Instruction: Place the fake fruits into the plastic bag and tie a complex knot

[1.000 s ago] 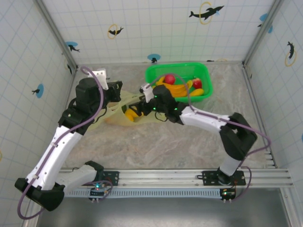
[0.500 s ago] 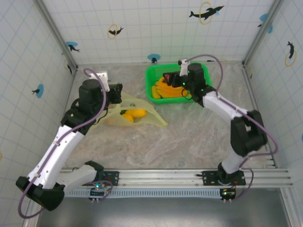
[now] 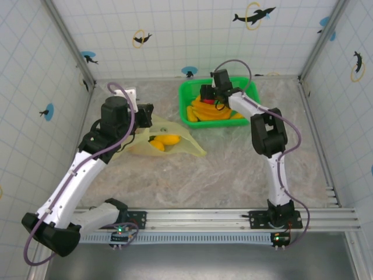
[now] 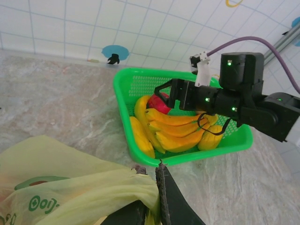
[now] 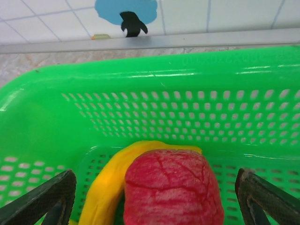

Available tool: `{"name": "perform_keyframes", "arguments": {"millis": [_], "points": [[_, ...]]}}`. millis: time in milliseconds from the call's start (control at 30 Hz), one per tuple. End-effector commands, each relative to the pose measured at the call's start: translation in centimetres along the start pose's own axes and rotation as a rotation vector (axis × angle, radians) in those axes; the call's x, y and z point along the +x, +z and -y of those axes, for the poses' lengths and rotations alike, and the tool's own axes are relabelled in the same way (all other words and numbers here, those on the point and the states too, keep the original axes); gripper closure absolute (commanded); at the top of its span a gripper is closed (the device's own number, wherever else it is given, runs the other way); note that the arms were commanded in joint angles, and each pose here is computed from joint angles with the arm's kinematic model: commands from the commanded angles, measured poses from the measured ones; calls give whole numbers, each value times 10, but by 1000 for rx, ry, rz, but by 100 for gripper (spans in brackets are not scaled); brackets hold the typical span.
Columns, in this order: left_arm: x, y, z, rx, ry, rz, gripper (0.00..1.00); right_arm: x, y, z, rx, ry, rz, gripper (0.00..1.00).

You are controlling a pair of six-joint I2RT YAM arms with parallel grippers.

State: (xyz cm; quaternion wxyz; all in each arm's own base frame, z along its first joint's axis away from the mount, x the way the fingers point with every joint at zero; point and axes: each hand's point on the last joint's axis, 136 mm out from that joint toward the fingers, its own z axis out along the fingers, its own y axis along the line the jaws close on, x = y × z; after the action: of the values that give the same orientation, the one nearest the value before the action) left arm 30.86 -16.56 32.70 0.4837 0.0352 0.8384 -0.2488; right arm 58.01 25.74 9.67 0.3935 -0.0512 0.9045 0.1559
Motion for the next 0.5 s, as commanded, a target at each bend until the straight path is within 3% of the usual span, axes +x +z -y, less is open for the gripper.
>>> {"name": "perform_keyframes", "arguments": {"millis": [0,200,367,467], "points": [[-3,-1,4,11,33,11,89,23,15,9,41,23,-72,10],[-2,3,5,19,33,6,89,43,25,13,30,48,-106,17],[-3,2,7,20,35,8,89,34,16,20,17,70,-73,38],[-2,2,7,19,37,6,89,24,5,22,-4,78,-32,42]]}}
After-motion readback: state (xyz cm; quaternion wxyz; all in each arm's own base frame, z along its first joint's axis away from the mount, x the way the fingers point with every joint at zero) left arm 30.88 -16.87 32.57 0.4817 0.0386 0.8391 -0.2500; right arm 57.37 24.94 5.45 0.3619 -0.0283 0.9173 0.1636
